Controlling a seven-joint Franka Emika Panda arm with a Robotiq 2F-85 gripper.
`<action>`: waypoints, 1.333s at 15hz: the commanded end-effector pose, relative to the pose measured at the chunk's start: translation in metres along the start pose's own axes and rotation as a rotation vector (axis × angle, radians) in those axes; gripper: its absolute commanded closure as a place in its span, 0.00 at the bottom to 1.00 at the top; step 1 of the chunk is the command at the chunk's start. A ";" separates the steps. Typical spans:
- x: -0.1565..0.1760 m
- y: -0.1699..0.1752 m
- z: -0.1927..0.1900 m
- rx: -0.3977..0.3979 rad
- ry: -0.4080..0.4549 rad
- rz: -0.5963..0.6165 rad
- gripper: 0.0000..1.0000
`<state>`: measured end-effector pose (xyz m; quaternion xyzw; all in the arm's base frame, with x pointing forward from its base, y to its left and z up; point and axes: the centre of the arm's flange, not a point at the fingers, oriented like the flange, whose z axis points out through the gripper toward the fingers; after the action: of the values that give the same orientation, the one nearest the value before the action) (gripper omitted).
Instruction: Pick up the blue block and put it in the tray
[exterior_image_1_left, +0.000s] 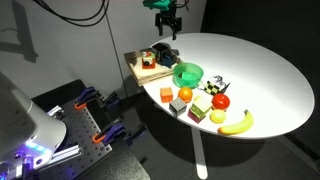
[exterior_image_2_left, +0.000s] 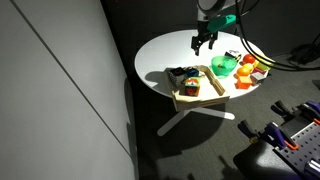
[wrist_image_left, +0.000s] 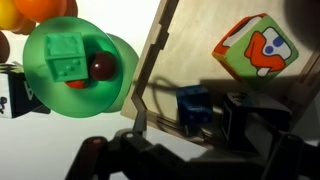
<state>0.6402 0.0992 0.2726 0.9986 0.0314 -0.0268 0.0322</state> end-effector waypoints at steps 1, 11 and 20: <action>-0.028 0.008 -0.029 0.006 -0.047 0.026 0.00; -0.067 0.021 -0.097 -0.021 -0.104 0.048 0.00; -0.099 0.028 -0.153 -0.004 -0.005 0.053 0.00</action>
<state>0.5726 0.0797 0.4148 0.9981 0.0124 -0.0475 0.0374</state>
